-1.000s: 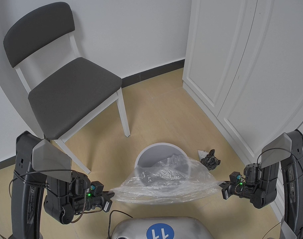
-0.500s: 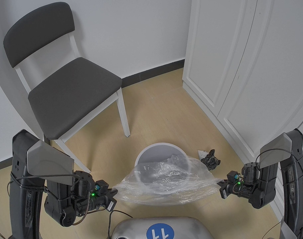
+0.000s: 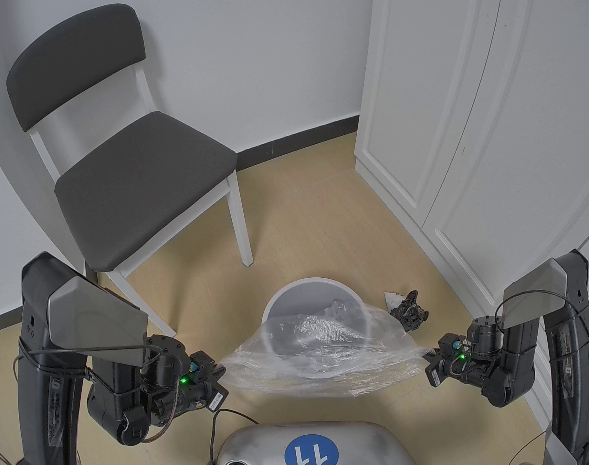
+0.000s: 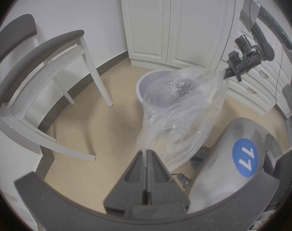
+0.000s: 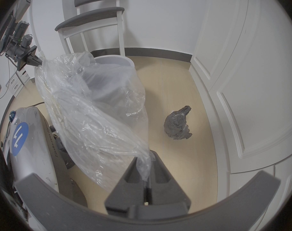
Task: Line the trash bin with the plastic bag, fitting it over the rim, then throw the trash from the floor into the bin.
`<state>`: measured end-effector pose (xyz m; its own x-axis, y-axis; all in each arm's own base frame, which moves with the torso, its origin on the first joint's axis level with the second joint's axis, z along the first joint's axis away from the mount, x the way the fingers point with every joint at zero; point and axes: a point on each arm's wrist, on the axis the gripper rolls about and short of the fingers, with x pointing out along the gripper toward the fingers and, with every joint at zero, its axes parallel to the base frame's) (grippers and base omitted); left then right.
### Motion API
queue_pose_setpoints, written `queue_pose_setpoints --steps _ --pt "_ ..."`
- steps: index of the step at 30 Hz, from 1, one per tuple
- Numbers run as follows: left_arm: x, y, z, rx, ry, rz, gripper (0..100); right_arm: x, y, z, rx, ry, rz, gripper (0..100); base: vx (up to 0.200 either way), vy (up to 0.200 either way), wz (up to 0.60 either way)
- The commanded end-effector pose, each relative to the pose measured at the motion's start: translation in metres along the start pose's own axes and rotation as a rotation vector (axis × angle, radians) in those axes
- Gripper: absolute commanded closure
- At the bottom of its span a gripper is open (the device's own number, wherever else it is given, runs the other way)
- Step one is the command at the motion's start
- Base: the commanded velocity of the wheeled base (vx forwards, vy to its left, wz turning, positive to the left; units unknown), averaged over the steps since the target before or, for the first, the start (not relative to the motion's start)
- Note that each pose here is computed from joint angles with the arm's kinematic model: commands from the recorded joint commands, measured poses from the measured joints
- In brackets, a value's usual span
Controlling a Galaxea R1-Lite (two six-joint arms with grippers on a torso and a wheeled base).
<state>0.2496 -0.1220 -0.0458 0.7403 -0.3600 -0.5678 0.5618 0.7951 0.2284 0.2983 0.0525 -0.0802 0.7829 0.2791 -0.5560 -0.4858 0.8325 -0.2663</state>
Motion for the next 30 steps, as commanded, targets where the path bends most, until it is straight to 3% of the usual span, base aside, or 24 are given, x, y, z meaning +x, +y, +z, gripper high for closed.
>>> queue_pose_setpoints --steps 1,8,19,20,25,27,30 --pt "0.002 0.005 -0.01 0.001 0.038 0.017 100 0.001 0.0 0.0 -0.002 -0.013 -0.006 100 0.0 0.0 0.0" --pt "0.002 0.013 -0.02 -0.009 0.076 0.037 100 0.001 0.0 0.0 -0.002 -0.013 -0.006 100 0.0 0.0 0.0" --pt "-0.005 -0.001 -0.013 0.018 0.06 -0.005 100 -0.001 0.0 0.004 -0.007 -0.023 -0.005 100 0.0 0.0 0.0" --pt "-0.007 -0.002 -0.011 0.02 0.056 -0.007 100 -0.002 0.0 0.005 -0.008 -0.026 -0.004 0 0.0 0.0 0.0" --pt "-0.011 -0.005 -0.008 0.026 0.047 -0.016 100 -0.01 0.001 0.011 -0.002 -0.042 0.017 0 0.0 0.0 0.0" --pt "-0.011 -0.005 -0.008 0.026 0.047 -0.016 100 -0.015 0.003 0.012 0.009 -0.063 0.083 0 0.0 0.0 0.0" --pt "-0.009 -0.006 -0.01 0.026 0.053 -0.016 100 -0.024 0.007 0.009 0.079 -0.105 0.267 0 0.0 0.0 0.0"
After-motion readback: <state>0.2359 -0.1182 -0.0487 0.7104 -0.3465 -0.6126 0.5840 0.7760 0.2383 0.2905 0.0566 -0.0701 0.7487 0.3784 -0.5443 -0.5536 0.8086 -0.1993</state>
